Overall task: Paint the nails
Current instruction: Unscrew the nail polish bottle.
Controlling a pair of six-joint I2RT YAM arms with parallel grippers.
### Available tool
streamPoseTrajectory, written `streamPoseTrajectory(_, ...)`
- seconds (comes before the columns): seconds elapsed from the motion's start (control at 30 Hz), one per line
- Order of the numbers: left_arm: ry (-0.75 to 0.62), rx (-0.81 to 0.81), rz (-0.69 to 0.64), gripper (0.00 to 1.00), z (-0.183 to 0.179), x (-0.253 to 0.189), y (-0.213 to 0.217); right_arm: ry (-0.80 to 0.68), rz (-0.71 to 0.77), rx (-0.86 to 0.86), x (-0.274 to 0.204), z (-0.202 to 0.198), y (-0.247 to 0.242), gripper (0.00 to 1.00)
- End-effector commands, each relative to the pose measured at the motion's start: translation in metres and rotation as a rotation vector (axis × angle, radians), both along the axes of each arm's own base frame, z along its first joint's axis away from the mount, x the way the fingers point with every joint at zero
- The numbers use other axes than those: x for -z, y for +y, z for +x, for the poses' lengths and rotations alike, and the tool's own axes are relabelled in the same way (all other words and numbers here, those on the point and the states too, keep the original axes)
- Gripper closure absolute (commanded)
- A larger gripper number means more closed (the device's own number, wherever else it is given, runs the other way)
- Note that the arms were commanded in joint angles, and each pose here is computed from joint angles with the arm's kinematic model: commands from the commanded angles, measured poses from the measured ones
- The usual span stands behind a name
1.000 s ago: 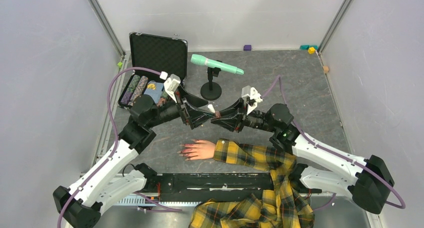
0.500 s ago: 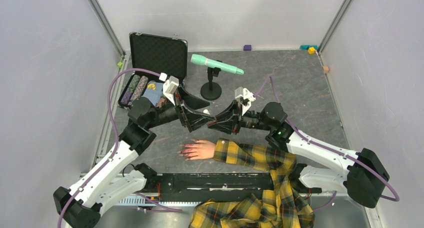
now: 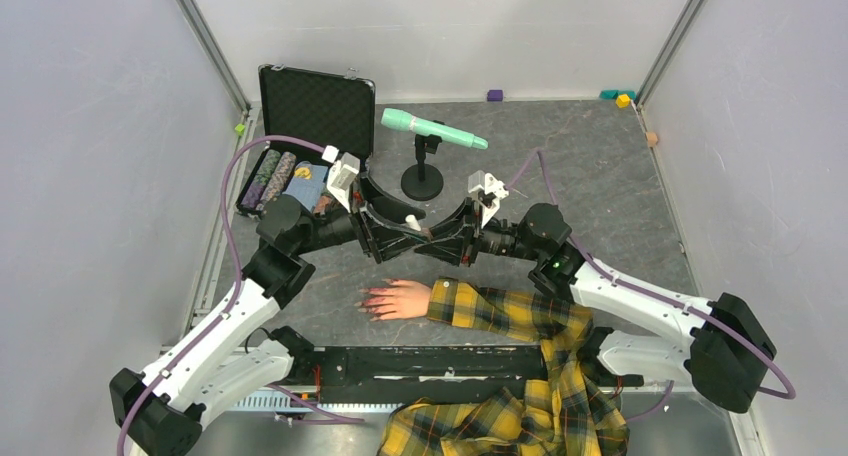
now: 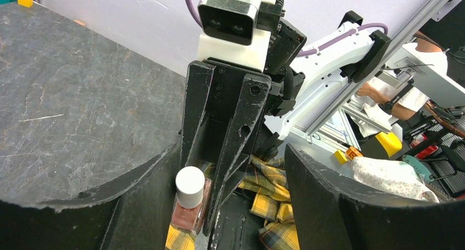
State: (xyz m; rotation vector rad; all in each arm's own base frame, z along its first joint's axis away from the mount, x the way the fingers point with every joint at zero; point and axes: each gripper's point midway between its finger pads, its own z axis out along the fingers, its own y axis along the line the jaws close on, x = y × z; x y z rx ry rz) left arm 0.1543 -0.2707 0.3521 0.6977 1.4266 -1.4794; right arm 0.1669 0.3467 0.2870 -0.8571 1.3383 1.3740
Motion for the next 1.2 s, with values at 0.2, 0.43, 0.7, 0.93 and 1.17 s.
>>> streamPoseTrajectory(0.2,-0.02,0.036,-0.035,0.32,-0.008,-0.011,-0.001,0.005,0.077,0.062,-0.029,0.015,0.001,1.0)
streamPoseTrajectory(0.43,-0.03,0.022,-0.043,0.33,-0.008,-0.013,0.001,0.028,0.063,0.102,-0.024,0.024,-0.003,1.0)
streamPoseTrajectory(0.7,-0.032,0.023,-0.043,0.37,-0.008,-0.013,0.001,0.047,0.061,0.119,-0.02,0.029,-0.006,1.0)
streamPoseTrajectory(0.93,-0.036,0.02,-0.044,0.38,-0.009,-0.013,0.002,0.066,0.056,0.142,-0.016,0.035,-0.01,1.0)
streamPoseTrajectory(1.17,-0.037,0.021,-0.044,0.43,-0.008,-0.013,0.002,0.077,0.053,0.145,-0.013,0.038,-0.01,1.0)
